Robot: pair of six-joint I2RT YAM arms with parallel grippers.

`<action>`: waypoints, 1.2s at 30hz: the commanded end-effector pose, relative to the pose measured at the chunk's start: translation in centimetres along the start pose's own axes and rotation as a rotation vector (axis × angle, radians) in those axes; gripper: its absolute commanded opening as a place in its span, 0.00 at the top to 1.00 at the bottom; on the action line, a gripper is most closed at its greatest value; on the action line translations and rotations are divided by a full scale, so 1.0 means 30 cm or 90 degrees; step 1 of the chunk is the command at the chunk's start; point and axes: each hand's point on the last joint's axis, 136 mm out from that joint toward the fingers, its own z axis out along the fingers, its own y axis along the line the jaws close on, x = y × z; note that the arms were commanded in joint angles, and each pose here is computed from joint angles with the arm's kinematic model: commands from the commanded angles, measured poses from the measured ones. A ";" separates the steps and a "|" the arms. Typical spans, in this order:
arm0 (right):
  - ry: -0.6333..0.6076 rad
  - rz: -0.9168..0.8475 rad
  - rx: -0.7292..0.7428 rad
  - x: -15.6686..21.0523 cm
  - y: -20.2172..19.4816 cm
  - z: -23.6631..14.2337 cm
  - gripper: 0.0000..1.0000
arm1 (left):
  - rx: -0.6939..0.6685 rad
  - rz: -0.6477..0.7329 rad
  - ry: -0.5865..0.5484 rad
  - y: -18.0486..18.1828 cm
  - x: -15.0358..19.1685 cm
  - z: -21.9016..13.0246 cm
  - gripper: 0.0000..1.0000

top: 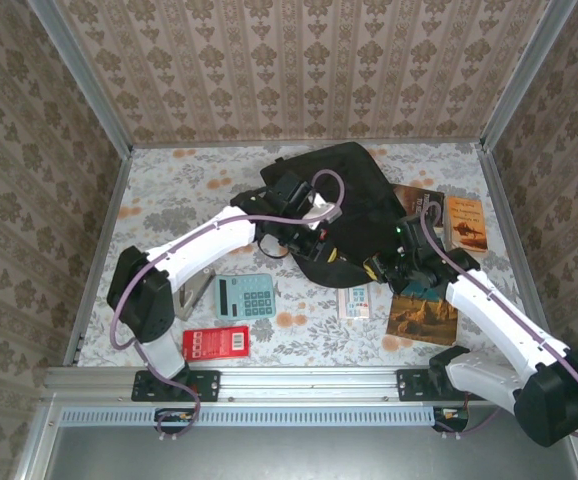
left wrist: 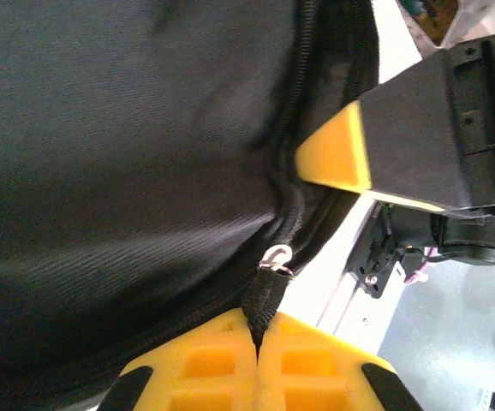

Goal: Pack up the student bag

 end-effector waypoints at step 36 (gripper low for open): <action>-0.034 -0.127 0.049 -0.047 -0.024 -0.057 1.00 | -0.213 -0.126 -0.126 0.339 -0.014 -0.237 1.00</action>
